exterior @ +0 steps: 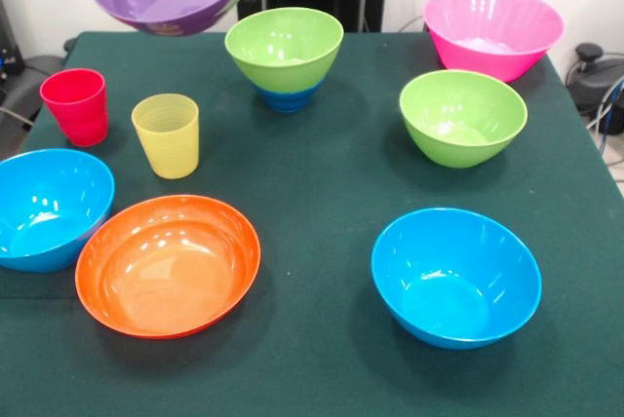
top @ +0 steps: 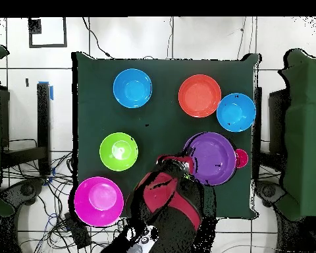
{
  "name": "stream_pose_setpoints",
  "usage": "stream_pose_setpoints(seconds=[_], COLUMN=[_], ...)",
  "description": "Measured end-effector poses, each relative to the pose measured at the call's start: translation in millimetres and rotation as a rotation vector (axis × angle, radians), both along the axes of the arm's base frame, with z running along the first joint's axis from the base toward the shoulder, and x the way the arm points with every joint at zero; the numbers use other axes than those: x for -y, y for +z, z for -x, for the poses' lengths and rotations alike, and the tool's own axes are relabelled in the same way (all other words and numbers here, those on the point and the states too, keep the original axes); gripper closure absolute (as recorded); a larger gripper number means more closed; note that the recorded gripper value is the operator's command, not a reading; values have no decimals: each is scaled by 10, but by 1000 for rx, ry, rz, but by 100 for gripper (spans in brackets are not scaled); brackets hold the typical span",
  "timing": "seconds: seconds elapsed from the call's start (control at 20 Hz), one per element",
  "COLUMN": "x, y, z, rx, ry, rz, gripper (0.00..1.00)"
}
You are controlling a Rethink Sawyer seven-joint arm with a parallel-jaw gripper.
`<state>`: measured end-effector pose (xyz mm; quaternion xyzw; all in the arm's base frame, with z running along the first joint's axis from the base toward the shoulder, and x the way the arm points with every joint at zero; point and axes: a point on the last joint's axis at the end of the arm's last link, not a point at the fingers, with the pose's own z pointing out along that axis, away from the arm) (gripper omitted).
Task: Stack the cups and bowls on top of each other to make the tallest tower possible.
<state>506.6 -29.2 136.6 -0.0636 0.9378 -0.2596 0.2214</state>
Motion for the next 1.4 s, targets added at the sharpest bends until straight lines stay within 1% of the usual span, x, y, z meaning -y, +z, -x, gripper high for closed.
stream_pose_setpoints(seconds=[0.1, 0.3, 0.7, 1.05, 1.4], x=[-60, -167, -329, -394, -452], y=[6, 38, 16, -34, -79], z=[76, 127, 151, 175, 192], rx=[-2, 5, 13, 12, 17], ry=[-9, -21, -39, -57, -59], rz=[-1, -2, 10, 22, 37], gripper=[100, 100, 100, 100, 100])
